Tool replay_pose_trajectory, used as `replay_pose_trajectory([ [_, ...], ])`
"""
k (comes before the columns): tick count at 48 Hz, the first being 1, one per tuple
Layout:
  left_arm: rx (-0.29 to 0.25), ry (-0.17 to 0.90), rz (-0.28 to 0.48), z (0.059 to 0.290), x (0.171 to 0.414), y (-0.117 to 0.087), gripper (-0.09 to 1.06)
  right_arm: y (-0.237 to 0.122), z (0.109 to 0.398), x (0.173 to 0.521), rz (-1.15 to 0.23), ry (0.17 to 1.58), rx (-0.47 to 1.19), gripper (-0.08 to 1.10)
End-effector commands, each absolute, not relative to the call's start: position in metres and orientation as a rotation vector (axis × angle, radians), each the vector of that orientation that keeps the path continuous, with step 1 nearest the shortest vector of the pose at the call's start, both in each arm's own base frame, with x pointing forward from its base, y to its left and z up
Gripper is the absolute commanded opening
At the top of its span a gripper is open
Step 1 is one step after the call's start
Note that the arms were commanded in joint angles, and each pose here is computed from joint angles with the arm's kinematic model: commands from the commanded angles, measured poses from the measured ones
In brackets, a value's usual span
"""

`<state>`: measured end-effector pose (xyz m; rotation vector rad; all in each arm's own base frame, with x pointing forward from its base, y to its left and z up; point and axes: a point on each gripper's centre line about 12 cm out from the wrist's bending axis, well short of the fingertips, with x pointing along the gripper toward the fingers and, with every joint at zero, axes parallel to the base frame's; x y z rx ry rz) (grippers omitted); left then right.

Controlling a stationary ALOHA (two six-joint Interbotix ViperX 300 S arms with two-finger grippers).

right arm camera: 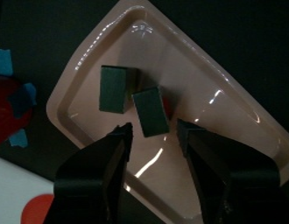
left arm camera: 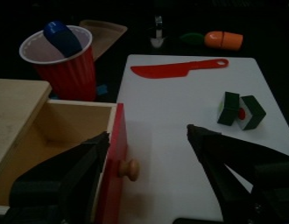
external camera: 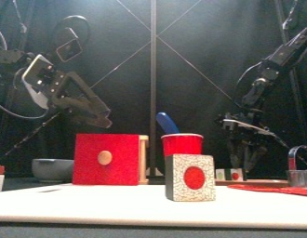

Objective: Place sushi on board then cut the sushi with the knife then place the pieces on the plate
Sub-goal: Place the 4 sushi pieces on the plate

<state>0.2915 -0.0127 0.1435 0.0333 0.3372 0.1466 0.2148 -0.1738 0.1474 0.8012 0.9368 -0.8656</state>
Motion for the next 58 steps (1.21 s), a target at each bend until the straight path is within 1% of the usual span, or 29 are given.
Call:
replay_pose_trajectory([
  [1, 0.03, 0.315, 0.146, 0.149, 0.296, -0.014, 1.02, -0.146, 0.177, 0.225, -0.761, 0.883, 0.727, 0.81],
  [5, 0.028, 0.309, 0.145, 0.151, 0.298, -0.014, 1.02, -0.109, 0.191, 0.24, -0.611, 0.879, 0.623, 0.81],
  [7, 0.027, 0.304, 0.145, 0.152, 0.299, -0.014, 1.02, -0.082, 0.197, 0.25, -0.509, 0.887, 0.558, 0.81],
  [11, 0.026, 0.303, 0.145, 0.153, 0.299, -0.014, 1.02, -0.029, 0.198, 0.271, -0.325, 0.916, 0.471, 0.81],
  [15, 0.026, 0.303, 0.145, 0.153, 0.299, -0.014, 1.02, 0.012, 0.195, 0.295, -0.198, 0.936, 0.468, 0.81],
  [20, 0.025, 0.298, 0.145, 0.154, 0.301, -0.015, 1.02, 0.042, 0.191, 0.329, -0.126, 0.966, 0.467, 0.81],
  [24, 0.024, 0.292, 0.145, 0.156, 0.302, -0.015, 1.02, 0.055, 0.184, 0.353, -0.101, 0.993, 0.435, 0.81],
  [29, 0.024, 0.292, 0.146, 0.156, 0.302, -0.014, 1.02, 0.061, 0.176, 0.383, -0.098, 1.012, 0.412, 0.81],
  [36, 0.025, 0.298, 0.147, 0.154, 0.301, -0.014, 1.02, 0.065, 0.17, 0.413, -0.093, 1.007, 0.383, 0.81],
  [43, 0.027, 0.307, 0.145, 0.151, 0.299, -0.014, 1.02, 0.067, 0.161, 0.423, -0.094, 1.021, 0.378, 0.81],
  [58, 0.016, 0.321, 0.161, 0.148, 0.296, -0.012, 1.02, 0.083, 0.153, 0.423, -0.074, 1.048, 0.396, 0.81],
])
